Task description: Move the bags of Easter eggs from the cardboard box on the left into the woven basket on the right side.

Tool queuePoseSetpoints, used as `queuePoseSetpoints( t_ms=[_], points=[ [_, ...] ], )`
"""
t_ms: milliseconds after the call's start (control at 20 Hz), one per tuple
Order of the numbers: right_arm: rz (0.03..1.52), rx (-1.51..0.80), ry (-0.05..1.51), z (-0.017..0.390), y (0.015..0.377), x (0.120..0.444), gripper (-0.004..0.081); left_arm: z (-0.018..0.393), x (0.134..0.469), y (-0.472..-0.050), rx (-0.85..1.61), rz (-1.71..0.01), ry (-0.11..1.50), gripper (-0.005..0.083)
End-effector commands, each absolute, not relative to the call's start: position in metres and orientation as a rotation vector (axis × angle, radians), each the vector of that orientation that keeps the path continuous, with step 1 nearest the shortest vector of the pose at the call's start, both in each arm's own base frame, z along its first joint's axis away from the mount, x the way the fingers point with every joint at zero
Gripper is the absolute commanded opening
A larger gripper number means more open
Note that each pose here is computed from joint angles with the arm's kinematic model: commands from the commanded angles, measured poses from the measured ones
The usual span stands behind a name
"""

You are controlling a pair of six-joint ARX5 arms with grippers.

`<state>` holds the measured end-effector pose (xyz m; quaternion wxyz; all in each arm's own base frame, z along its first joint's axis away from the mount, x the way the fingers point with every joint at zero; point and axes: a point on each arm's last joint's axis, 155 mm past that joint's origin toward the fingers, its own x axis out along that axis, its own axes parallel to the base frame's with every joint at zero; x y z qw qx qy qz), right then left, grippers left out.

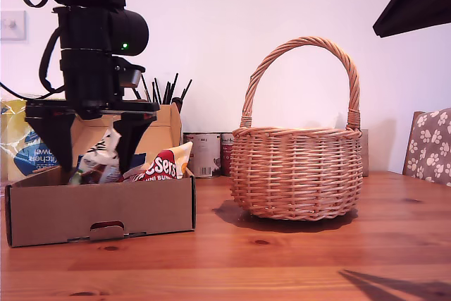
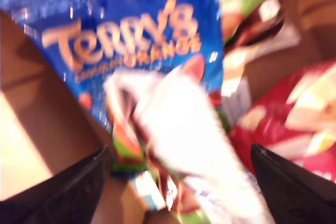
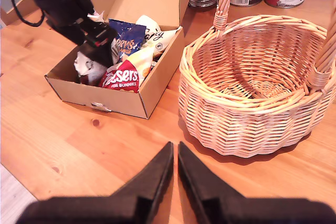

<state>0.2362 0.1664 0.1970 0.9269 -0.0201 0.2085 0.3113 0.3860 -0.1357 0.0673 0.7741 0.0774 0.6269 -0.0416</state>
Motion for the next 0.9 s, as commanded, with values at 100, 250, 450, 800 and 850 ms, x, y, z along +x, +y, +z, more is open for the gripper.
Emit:
queuePoseSetpoints(
  t_ms=[100,250,450,800,850],
  points=[
    [0.633,-0.046,0.442,0.187,0.165,0.236,-0.0005,0.053,0.384,-0.122,0.141,-0.043,1.403,0.0551],
    [0.633,-0.046,0.442,0.187,0.165,0.236,-0.0005,0.052,0.386,-0.123,0.100,-0.064,1.408,0.0358],
    [0.633,-0.046,0.442,0.187,0.165,0.236,-0.0005,0.052,0.385,-0.128,0.068,-0.090,1.416,0.0272],
    [0.633,-0.047,0.442,0.187,0.165,0.236,-0.0005,0.054,0.396,-0.134,0.098,-0.143,1.367,-0.0020],
    [0.633,-0.046,0.442,0.187,0.165,0.236,-0.0005,0.055,0.396,-0.134,0.099,-0.145,1.365,-0.0019]
  ],
)
